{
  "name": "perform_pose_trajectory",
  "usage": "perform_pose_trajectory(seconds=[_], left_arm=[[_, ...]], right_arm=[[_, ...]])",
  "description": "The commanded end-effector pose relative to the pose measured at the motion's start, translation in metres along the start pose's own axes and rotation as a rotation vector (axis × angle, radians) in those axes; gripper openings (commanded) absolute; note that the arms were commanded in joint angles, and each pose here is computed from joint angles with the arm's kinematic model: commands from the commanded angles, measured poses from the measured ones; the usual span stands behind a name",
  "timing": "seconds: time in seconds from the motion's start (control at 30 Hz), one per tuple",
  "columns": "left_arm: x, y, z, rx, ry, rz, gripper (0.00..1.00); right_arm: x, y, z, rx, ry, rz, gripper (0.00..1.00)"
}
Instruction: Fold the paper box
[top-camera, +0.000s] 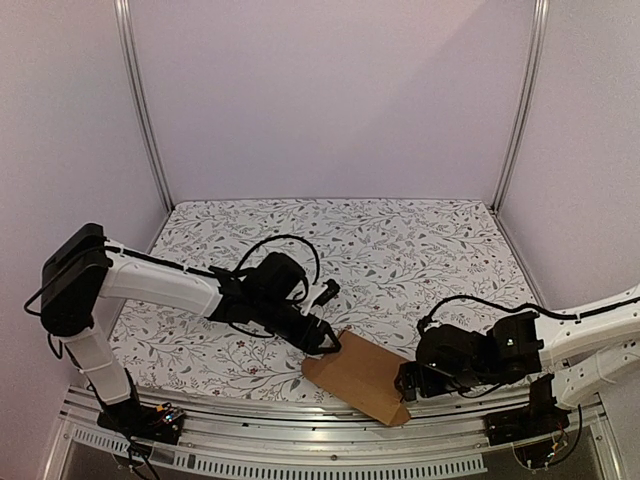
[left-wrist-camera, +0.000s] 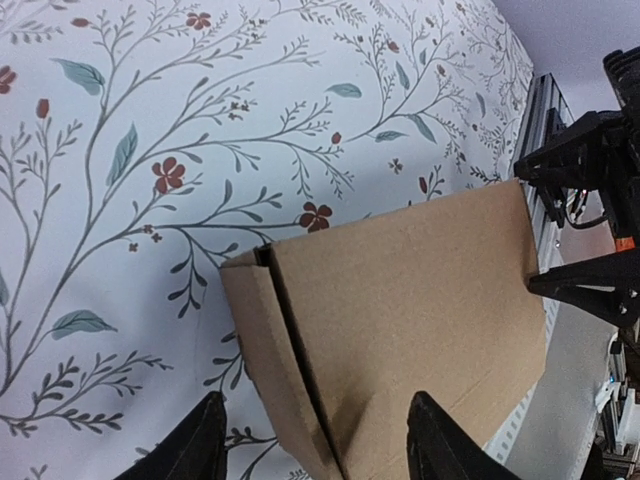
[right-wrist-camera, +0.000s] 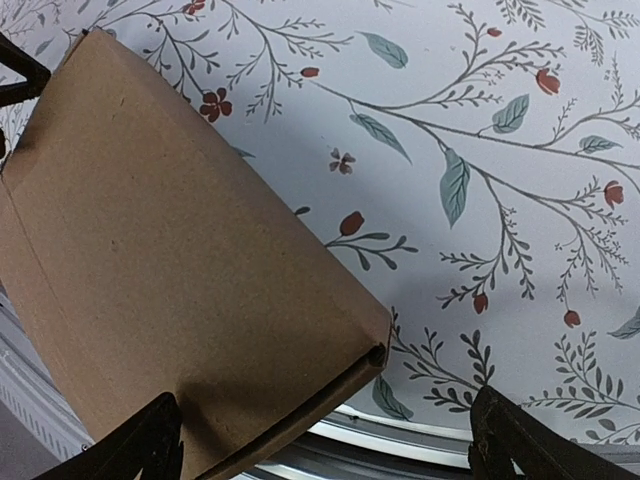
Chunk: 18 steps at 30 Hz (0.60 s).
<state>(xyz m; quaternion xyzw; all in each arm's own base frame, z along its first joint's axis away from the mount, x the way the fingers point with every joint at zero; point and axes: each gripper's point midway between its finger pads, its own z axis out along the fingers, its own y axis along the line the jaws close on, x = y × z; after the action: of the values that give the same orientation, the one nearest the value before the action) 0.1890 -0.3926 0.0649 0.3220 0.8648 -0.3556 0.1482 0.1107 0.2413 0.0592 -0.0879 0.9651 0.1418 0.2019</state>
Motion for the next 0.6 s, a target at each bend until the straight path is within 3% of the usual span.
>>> perform_pose_trajectory(seconds=[0.0,0.23,0.57], left_arm=[[0.005,-0.005,0.008,0.028,0.022,-0.008,0.59],[0.010,0.001,0.010,0.011,0.027,-0.032,0.55],[0.019,0.018,0.004,-0.050,0.020,-0.104,0.36]], right_arm=[[0.008,0.005,0.005,-0.061,0.025,0.121,0.99],[0.009,0.010,0.015,-0.105,0.026,0.216,0.99],[-0.018,0.013,0.020,-0.153,-0.061,0.300,0.96]])
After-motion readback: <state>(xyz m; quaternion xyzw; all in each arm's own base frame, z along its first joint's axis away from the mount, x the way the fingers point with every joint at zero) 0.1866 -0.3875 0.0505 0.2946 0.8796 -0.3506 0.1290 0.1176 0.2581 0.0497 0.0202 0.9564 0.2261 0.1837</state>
